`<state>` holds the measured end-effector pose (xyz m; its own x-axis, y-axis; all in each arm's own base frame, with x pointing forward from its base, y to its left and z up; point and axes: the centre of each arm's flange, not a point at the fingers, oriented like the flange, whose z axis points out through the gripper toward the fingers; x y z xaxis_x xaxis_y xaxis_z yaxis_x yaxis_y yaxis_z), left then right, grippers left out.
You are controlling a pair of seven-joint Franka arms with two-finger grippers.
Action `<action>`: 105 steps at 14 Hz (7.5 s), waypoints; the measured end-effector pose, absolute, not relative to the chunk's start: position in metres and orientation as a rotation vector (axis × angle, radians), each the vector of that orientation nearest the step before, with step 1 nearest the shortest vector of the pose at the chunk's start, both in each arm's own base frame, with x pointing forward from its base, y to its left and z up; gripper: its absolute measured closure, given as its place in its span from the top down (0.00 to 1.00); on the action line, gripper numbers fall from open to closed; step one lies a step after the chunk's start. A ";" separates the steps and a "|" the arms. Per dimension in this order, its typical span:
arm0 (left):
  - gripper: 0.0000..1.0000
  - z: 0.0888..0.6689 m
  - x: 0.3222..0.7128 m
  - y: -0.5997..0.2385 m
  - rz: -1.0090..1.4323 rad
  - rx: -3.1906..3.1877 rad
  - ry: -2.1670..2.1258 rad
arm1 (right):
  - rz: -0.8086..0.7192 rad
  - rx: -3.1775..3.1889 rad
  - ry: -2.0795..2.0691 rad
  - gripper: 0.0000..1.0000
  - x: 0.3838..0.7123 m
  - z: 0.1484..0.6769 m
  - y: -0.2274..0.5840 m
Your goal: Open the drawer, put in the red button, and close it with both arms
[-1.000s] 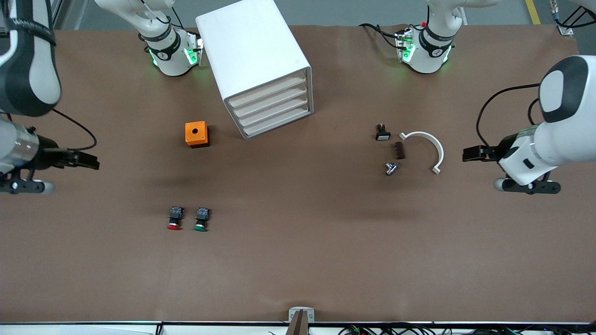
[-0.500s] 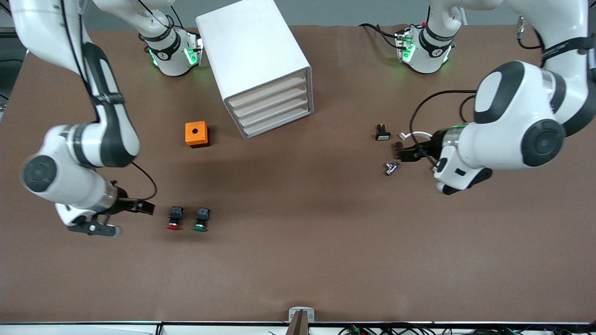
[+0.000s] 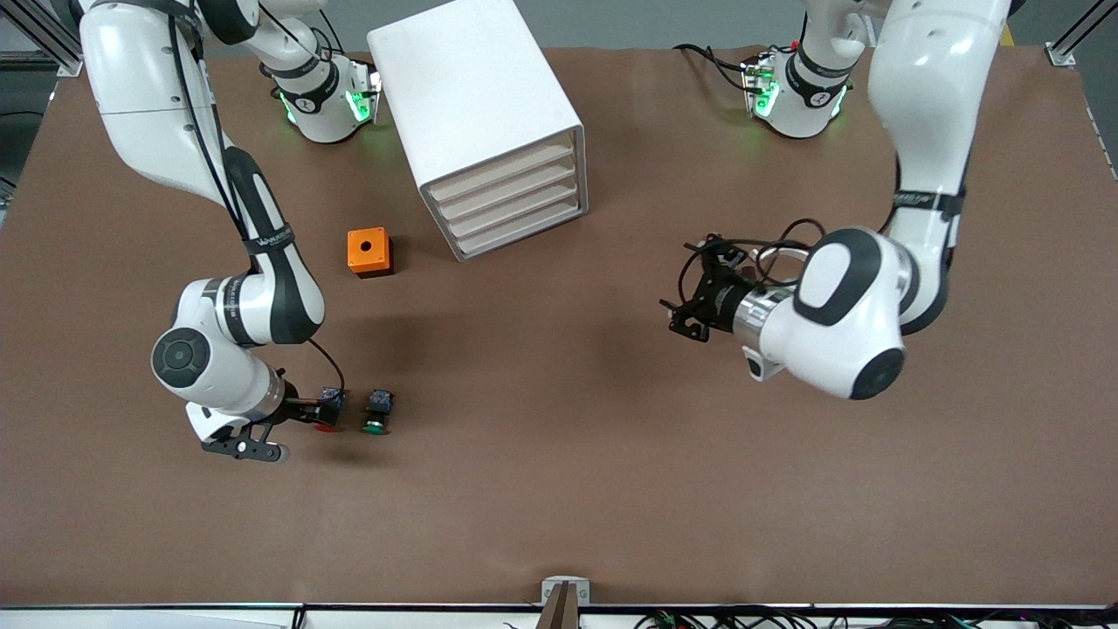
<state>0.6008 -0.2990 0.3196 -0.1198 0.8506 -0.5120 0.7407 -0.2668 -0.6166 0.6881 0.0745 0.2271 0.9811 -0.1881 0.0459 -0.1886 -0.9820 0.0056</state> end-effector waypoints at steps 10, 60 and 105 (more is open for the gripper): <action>0.98 0.233 0.555 -0.388 1.472 -1.190 -1.845 | 0.026 3.096 -0.424 1.00 0.661 0.184 0.083; 0.16 0.179 0.515 -0.436 1.596 -1.079 -1.721 | -0.181 2.746 -1.435 0.41 0.496 0.406 0.414; 1.00 0.324 0.547 -0.509 0.074 -3.085 -0.680 | -0.374 3.011 -0.490 1.00 0.595 0.538 0.169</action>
